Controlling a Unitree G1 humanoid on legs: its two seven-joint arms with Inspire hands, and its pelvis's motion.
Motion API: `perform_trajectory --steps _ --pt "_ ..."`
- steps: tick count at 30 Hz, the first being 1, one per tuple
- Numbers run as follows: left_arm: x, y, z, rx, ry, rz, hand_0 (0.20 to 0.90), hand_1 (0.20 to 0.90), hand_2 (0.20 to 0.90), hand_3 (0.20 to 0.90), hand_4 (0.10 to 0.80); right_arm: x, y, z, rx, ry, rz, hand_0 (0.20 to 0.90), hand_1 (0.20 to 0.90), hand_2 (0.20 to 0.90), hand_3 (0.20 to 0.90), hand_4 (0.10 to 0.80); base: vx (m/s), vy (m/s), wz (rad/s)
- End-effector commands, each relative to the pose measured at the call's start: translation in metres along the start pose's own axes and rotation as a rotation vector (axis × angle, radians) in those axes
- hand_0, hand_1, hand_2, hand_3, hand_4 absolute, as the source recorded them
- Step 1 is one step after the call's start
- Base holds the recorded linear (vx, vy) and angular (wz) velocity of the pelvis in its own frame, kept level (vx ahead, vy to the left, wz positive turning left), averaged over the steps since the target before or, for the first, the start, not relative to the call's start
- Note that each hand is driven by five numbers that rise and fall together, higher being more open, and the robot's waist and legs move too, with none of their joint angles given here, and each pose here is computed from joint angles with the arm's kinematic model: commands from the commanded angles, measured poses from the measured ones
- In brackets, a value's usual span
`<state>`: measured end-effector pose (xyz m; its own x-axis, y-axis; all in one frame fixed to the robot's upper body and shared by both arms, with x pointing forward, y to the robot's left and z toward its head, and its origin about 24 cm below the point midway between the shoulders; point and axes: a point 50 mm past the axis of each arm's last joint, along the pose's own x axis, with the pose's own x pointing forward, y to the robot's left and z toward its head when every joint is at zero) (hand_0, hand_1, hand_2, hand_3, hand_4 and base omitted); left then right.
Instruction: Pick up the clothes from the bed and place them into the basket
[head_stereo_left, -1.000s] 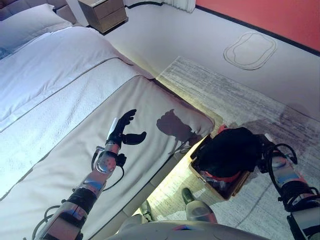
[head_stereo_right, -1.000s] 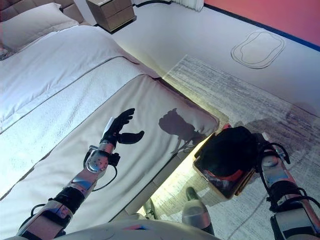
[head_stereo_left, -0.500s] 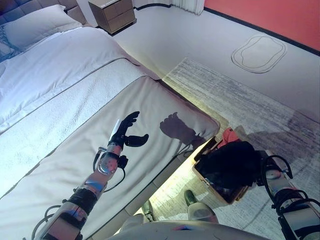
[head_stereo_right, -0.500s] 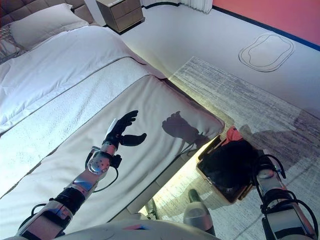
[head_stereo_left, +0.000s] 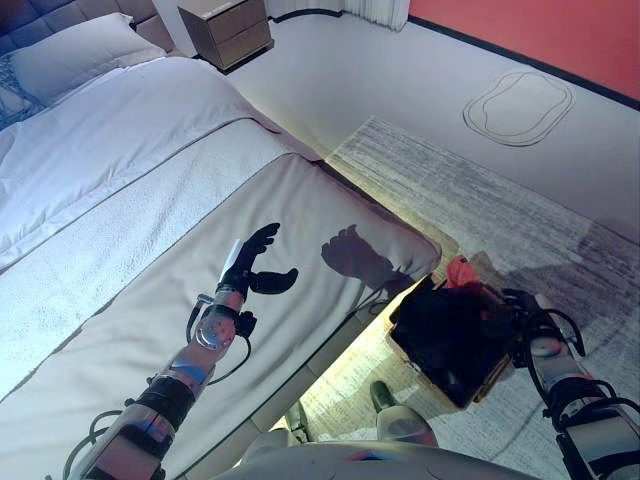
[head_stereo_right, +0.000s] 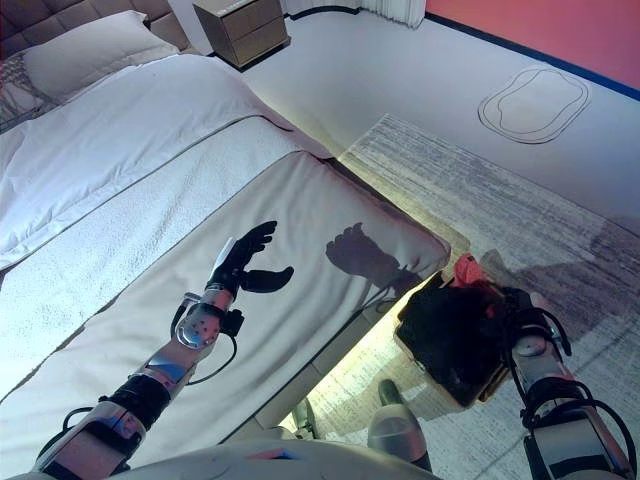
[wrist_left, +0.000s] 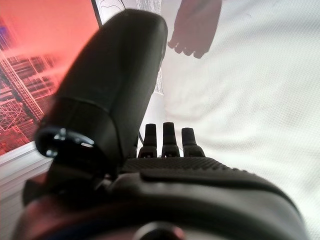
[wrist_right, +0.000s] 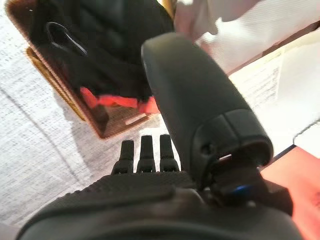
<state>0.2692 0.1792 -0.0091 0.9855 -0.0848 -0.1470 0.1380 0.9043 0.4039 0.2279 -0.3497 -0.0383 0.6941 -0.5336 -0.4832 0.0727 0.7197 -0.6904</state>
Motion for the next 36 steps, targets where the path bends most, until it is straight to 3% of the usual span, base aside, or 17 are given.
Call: perform_trajectory --steps 1,14,20,26,36 --pt "0.017 0.010 0.040 -0.026 -0.204 0.048 0.900 0.900 0.900 0.900 0.800 0.004 -0.028 0.023 0.042 -0.112 -0.124 0.900 0.900 0.900 0.900 0.800 0.000 0.000 0.00" --pt "0.012 0.018 0.027 -0.059 -0.153 0.095 0.900 0.900 0.900 0.900 0.800 -0.002 -0.016 0.036 0.129 -0.199 -0.129 0.900 0.900 0.900 0.900 0.800 0.004 -0.002 0.01" --pt "0.003 0.014 0.009 -0.122 -0.079 0.123 0.900 0.900 0.900 0.900 0.800 -0.018 -0.001 0.084 0.179 -0.428 -0.128 0.900 0.900 0.900 0.900 0.800 0.019 0.024 0.07" --pt "-0.012 0.001 -0.012 -0.187 -0.011 0.135 0.900 0.900 0.900 0.900 0.800 -0.048 0.020 0.127 0.048 -0.719 -0.117 0.900 0.900 0.900 0.900 0.800 0.012 0.029 0.20" --pt "-0.037 -0.001 -0.034 -0.217 0.048 0.151 0.900 0.900 0.900 0.900 0.800 -0.080 0.040 0.145 -0.166 -0.973 -0.092 0.900 0.900 0.900 0.900 0.800 0.019 0.031 0.34"
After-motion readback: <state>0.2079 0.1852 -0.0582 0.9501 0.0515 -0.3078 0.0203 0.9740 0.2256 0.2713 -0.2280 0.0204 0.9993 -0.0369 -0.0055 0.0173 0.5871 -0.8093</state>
